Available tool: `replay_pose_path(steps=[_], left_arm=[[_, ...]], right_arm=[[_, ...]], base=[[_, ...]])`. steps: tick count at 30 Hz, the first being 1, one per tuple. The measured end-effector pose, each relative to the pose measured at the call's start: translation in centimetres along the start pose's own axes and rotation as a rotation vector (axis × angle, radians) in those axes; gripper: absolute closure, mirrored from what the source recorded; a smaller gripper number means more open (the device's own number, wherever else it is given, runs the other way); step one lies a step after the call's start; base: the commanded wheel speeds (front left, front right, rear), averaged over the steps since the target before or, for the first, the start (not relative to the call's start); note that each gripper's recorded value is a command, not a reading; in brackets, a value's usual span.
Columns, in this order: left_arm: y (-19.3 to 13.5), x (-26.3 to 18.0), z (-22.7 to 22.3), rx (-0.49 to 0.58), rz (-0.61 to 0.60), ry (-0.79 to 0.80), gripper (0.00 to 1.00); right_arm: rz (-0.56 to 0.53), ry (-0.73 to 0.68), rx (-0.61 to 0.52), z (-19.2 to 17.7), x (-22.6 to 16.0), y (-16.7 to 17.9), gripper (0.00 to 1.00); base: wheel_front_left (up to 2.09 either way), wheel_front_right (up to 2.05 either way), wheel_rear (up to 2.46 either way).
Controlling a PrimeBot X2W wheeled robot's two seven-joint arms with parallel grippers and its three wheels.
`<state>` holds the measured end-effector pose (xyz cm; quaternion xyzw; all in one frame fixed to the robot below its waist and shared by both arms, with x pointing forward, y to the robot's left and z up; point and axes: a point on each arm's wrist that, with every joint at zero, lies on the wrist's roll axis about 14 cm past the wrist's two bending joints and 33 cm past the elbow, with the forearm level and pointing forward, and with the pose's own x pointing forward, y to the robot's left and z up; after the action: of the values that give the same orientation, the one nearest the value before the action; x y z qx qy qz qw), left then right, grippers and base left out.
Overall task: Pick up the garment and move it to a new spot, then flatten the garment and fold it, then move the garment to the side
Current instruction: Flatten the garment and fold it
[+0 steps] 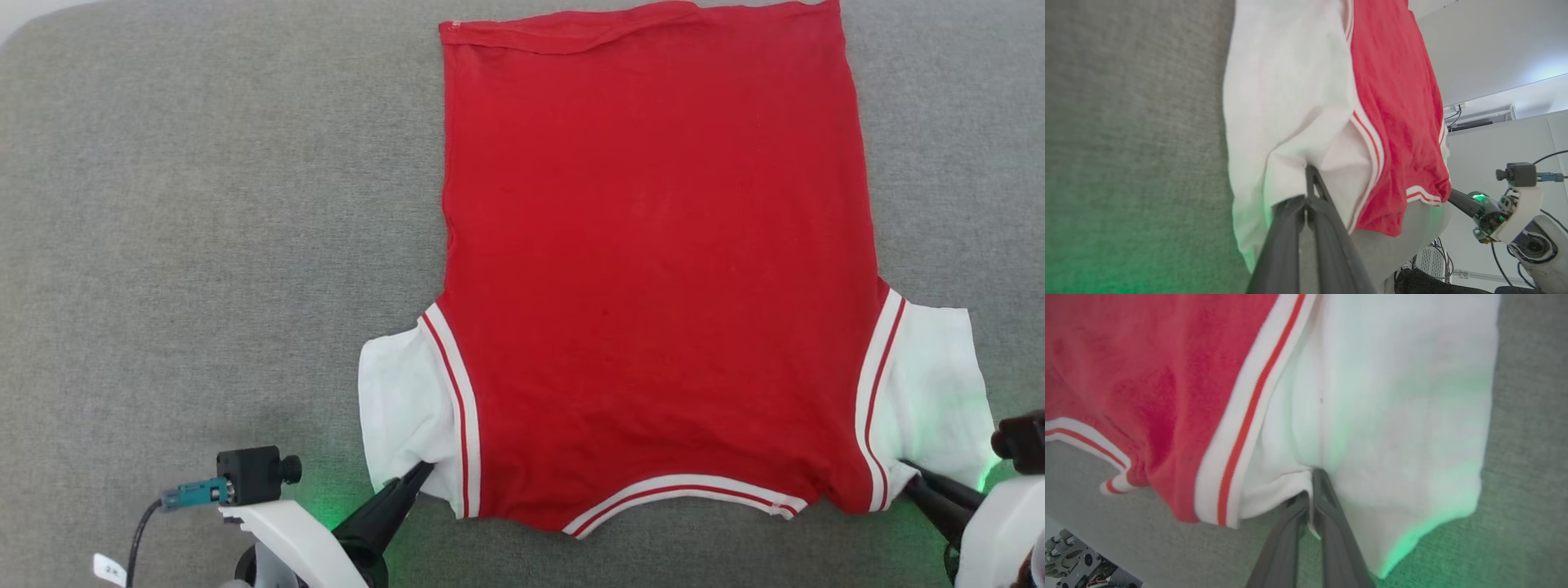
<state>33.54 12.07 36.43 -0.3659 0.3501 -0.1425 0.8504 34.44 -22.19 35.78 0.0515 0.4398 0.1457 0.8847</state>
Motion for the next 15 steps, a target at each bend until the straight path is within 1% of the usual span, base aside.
replay_pose_path(steps=[1, 5, 8, 11, 15], left_arm=[[0.0, 0.1, 0.1, 0.004, -0.002, 0.001, 1.00], [-0.4, 0.2, 0.4, 0.013, -0.020, -0.006, 1.00], [-0.7, -0.1, 0.8, 0.037, -0.030, -0.014, 1.00], [-1.1, -0.3, 0.7, 0.050, -0.034, -0.023, 1.00], [-1.9, -0.6, 0.7, 0.067, -0.044, -0.030, 1.00]], right_arm=[[0.004, -0.007, -0.002, 0.1, 0.0, 0.1, 0.00], [0.023, -0.090, 0.011, 2.4, -0.3, 0.4, 0.00], [-0.004, -0.169, -0.014, 5.5, -1.5, -0.9, 0.00], [-0.019, -0.224, -0.053, 8.7, -2.8, -1.6, 0.00], [-0.051, -0.266, -0.142, 13.7, -3.8, -2.8, 0.00]], base=[[0.00, 0.00, 0.00], [0.00, 0.00, 0.00], [0.00, 0.00, 0.00], [0.00, 0.00, 0.00], [0.00, 0.00, 0.00]])
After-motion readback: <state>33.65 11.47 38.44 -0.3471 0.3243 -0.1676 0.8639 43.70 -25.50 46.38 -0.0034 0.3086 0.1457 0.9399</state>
